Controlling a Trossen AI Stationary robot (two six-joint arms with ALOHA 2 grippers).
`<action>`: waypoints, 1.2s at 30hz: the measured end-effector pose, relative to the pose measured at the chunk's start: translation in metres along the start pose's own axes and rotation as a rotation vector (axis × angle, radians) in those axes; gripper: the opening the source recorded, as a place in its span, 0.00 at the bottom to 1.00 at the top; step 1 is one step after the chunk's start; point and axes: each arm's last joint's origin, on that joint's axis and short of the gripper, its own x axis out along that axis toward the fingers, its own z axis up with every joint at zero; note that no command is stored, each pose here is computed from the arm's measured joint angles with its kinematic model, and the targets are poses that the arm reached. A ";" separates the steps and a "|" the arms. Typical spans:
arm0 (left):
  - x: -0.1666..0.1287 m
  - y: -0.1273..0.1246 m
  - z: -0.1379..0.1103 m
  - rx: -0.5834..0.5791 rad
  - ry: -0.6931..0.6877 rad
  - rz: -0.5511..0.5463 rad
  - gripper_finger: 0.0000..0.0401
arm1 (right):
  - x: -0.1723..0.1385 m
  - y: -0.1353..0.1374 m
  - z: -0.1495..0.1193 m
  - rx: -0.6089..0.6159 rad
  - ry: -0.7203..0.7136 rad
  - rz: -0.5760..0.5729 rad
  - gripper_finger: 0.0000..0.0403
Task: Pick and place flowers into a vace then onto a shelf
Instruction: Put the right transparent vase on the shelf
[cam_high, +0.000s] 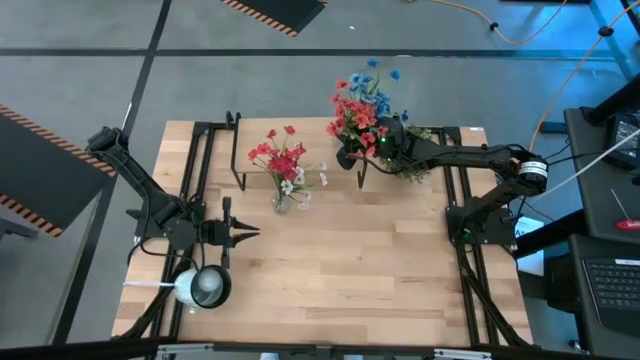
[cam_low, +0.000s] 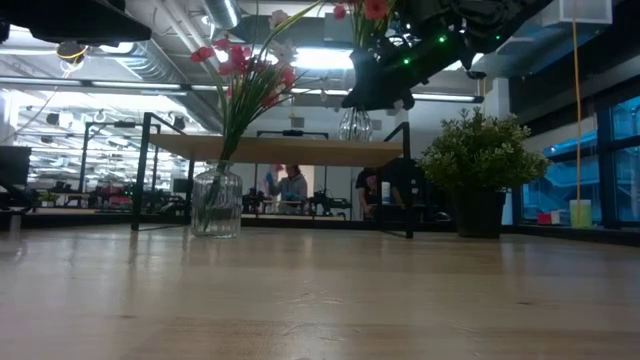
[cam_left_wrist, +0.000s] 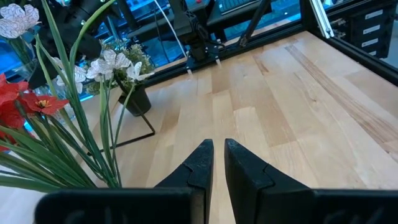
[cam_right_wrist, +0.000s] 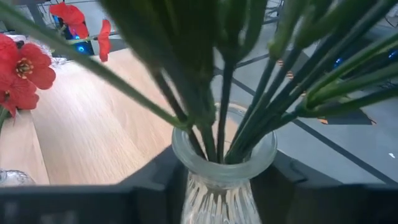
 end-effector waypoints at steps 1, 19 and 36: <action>0.000 0.000 0.000 0.000 0.000 0.000 0.08 | 0.000 0.000 0.000 0.000 0.002 0.000 0.38; 0.000 0.000 0.000 0.000 0.000 0.000 0.08 | 0.000 0.000 -0.002 -0.009 0.018 -0.001 0.47; 0.000 0.000 0.000 0.000 0.000 0.000 0.08 | 0.000 0.000 -0.001 -0.030 0.011 -0.001 0.50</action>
